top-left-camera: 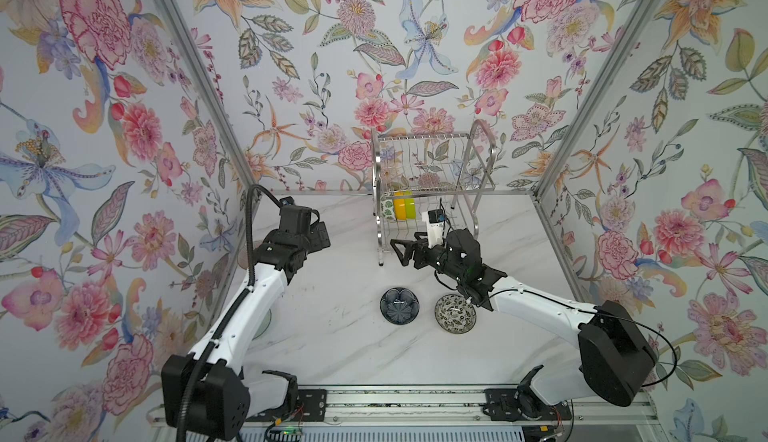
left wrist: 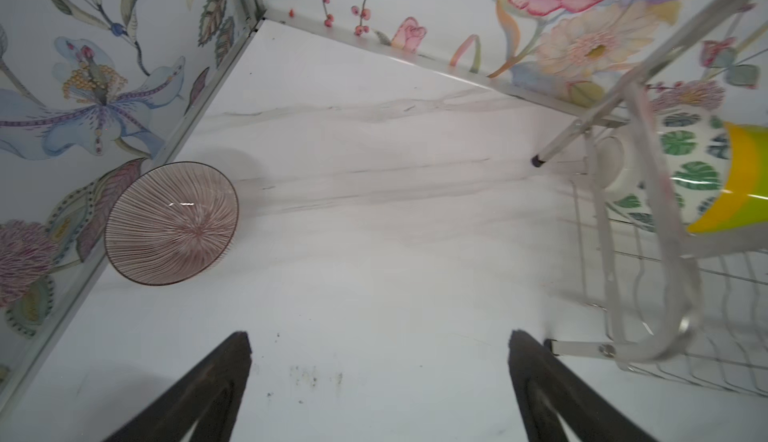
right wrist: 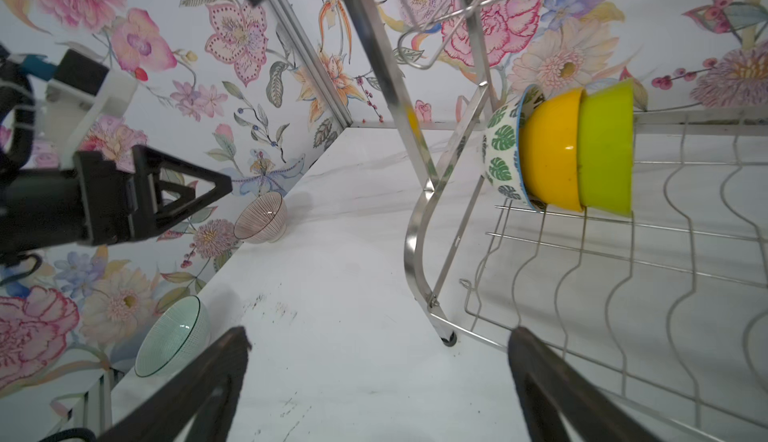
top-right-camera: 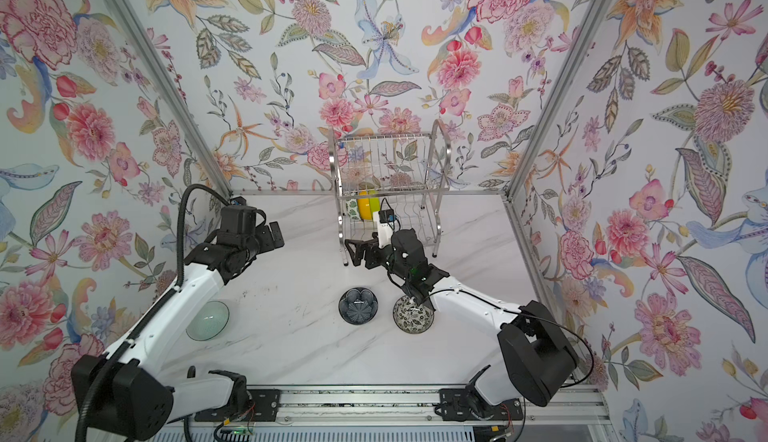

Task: Load the bowls into the dish rack

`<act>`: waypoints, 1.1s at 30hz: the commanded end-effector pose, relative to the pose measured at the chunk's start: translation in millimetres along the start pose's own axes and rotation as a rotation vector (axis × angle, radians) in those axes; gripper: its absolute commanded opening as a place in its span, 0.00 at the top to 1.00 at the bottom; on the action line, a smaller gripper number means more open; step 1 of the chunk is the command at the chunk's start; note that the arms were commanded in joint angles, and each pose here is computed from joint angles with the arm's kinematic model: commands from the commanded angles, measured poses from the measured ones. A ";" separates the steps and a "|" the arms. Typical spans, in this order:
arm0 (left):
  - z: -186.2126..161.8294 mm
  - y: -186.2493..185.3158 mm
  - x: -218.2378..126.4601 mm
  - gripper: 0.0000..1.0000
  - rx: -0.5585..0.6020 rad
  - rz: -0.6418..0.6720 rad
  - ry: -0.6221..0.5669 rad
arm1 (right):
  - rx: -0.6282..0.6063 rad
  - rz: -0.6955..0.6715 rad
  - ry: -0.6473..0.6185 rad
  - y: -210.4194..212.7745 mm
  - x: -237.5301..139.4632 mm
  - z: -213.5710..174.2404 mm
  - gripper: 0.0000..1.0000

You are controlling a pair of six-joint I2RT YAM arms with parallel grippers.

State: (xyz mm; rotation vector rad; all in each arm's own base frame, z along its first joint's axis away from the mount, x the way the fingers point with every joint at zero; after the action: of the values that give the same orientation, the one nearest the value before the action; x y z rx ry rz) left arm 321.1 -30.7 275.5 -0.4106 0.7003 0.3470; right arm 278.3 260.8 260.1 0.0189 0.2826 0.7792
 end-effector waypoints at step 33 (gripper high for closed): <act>12.9 89.7 182.4 0.59 0.032 0.237 0.261 | -0.391 -0.324 0.184 43.7 2.6 16.9 0.01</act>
State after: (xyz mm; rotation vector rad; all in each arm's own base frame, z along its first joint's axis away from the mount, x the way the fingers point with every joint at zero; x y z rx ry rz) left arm 416.5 81.9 142.1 -0.3341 1.0047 0.5242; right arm 250.6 307.2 271.1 -0.4479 0.2995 0.5666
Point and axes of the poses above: each gripper's point midway between its finger pads, its own x axis out along the fingers, its own y axis along the line the jaws close on, z = x × y, the point moved 9 cm from there along -x, back along the fingers, and after that the axes turned 15 degrees about -x, right-handed, at the moved point
